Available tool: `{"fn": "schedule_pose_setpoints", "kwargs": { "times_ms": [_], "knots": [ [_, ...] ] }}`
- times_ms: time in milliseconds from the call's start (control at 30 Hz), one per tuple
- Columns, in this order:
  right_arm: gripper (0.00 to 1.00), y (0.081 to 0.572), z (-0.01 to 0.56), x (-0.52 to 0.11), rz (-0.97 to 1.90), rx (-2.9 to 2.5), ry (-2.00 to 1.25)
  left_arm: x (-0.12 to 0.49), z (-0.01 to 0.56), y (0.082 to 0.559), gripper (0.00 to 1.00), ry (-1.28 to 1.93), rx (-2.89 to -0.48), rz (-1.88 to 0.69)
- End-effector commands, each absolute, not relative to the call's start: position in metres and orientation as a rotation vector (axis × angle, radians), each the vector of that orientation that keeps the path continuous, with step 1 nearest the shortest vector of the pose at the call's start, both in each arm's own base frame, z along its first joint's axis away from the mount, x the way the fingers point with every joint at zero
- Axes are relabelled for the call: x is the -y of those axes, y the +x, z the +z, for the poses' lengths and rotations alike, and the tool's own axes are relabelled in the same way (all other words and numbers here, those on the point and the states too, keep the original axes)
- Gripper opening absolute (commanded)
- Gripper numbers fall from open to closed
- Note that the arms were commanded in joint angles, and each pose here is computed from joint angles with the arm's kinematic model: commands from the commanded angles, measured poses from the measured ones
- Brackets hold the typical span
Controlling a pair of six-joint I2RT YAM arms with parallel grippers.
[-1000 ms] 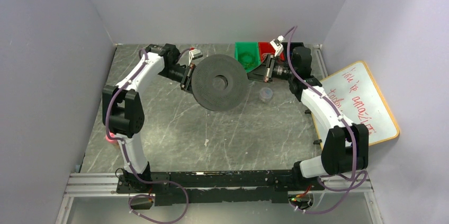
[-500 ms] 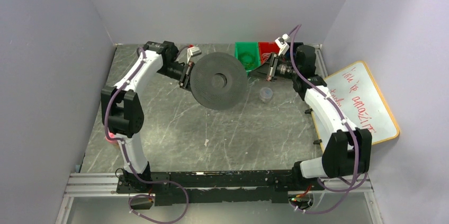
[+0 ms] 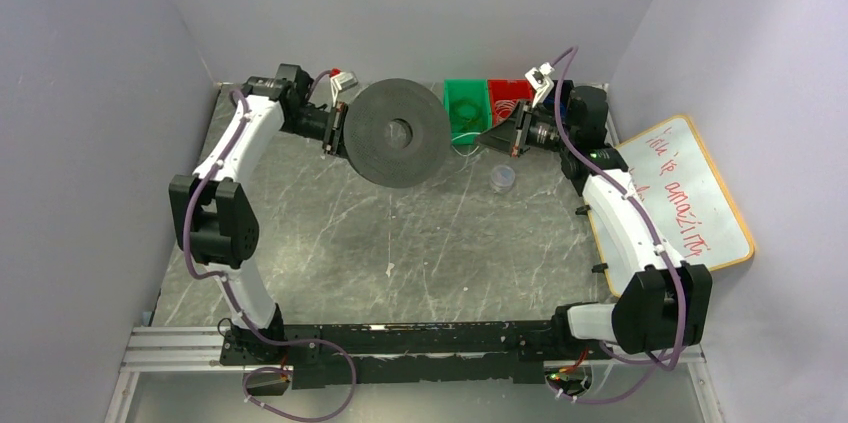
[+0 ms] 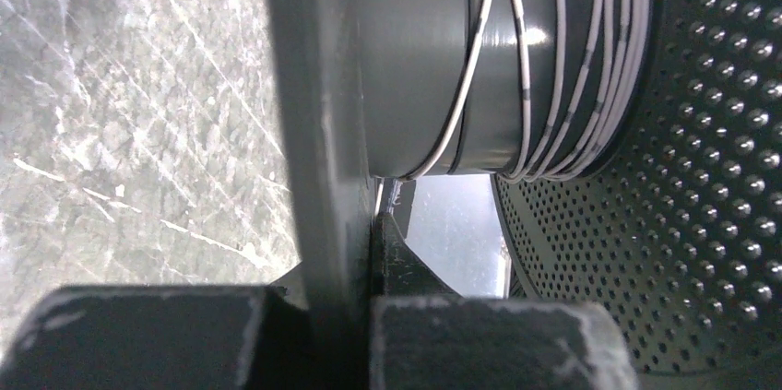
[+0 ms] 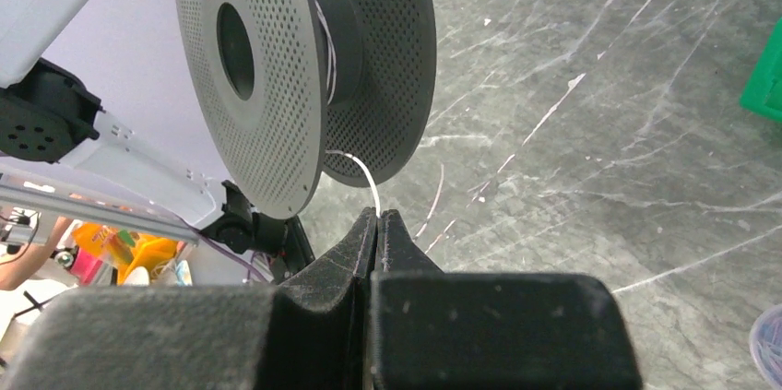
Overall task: Wrap the cables
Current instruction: Wrap the cable around the cable reel.
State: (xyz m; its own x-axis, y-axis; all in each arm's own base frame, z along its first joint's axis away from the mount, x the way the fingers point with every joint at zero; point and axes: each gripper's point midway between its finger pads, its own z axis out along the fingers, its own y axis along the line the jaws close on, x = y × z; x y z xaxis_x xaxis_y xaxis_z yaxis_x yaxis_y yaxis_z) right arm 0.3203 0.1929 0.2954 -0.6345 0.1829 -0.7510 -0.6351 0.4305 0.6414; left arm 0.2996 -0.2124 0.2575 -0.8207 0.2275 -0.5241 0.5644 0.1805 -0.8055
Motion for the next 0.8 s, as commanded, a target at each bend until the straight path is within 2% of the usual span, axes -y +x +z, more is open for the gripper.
{"fn": "schedule_pose_setpoints", "kwargs": {
  "times_ms": [0,367,567,767],
  "knots": [
    [0.0,0.317,0.309,-0.194,1.287,-1.818,-0.477,0.209,0.294,0.307,0.02,0.737,-2.057,-1.631],
    [0.0,0.307,0.304,-0.208,1.386,-1.804,-0.561,0.207,0.302,0.319,0.02,0.693,-2.038,-1.606],
    [0.0,0.3,0.325,-0.196,1.555,-1.741,-0.523,0.205,0.305,0.31,0.02,0.739,-2.002,-1.623],
    [0.0,0.29,0.336,-0.188,1.585,-1.706,-0.552,0.195,0.304,0.319,0.02,0.709,-2.008,-1.585]
  ]
}}
